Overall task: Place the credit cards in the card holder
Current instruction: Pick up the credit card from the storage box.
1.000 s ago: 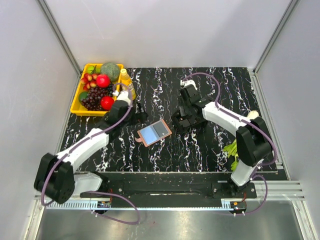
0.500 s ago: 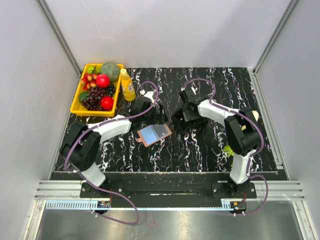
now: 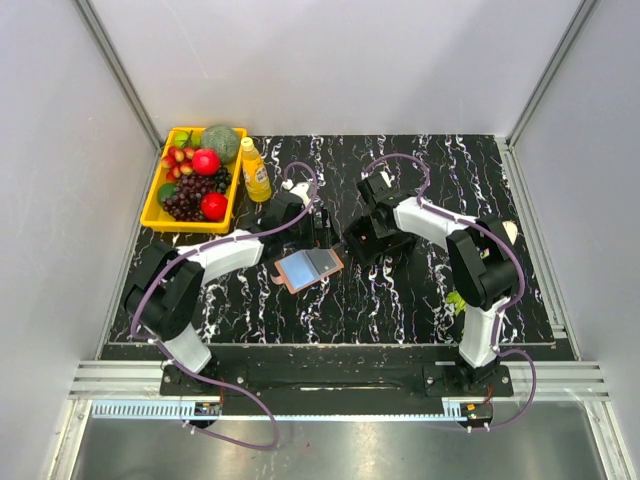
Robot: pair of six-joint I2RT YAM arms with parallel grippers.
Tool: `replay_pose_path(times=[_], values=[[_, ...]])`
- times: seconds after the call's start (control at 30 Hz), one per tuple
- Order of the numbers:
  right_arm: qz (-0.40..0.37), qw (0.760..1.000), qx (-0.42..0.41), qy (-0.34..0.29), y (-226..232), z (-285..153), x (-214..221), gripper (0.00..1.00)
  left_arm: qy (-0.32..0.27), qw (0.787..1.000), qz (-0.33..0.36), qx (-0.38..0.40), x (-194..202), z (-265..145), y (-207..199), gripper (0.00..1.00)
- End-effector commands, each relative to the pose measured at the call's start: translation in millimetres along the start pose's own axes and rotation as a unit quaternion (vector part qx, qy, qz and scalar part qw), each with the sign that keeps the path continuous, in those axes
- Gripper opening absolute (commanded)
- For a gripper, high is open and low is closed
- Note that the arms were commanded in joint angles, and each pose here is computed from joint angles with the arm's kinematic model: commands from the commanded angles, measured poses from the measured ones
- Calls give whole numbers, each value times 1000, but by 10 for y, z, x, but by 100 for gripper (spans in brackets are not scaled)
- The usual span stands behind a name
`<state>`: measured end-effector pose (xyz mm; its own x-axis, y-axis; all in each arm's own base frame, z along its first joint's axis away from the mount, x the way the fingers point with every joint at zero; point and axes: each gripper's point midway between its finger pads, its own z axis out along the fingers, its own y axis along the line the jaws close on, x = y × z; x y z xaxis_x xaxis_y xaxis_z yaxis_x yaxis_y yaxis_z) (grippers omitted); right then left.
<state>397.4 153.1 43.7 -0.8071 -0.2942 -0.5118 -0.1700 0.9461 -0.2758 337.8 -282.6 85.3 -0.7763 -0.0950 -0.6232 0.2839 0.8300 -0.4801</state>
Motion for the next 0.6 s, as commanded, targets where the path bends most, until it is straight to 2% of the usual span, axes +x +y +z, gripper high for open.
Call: replay_pose_path(times=[0.0,0.17,0.27,0.57], values=[[-6,1000,5,11,-11,57,78,26,-28,999,8,33,-214,-1,-199,99],[-9,1000,13,14,-37,84,89,15,-16,999,8,40,-161,31,-210,99],[-7,1000,-8,10,34,51,60,0,-16,999,9,40,-158,32,-208,99],[10,998,-63,-20,139,-187,-166,0,-11,998,9,53,-150,85,-249,99]])
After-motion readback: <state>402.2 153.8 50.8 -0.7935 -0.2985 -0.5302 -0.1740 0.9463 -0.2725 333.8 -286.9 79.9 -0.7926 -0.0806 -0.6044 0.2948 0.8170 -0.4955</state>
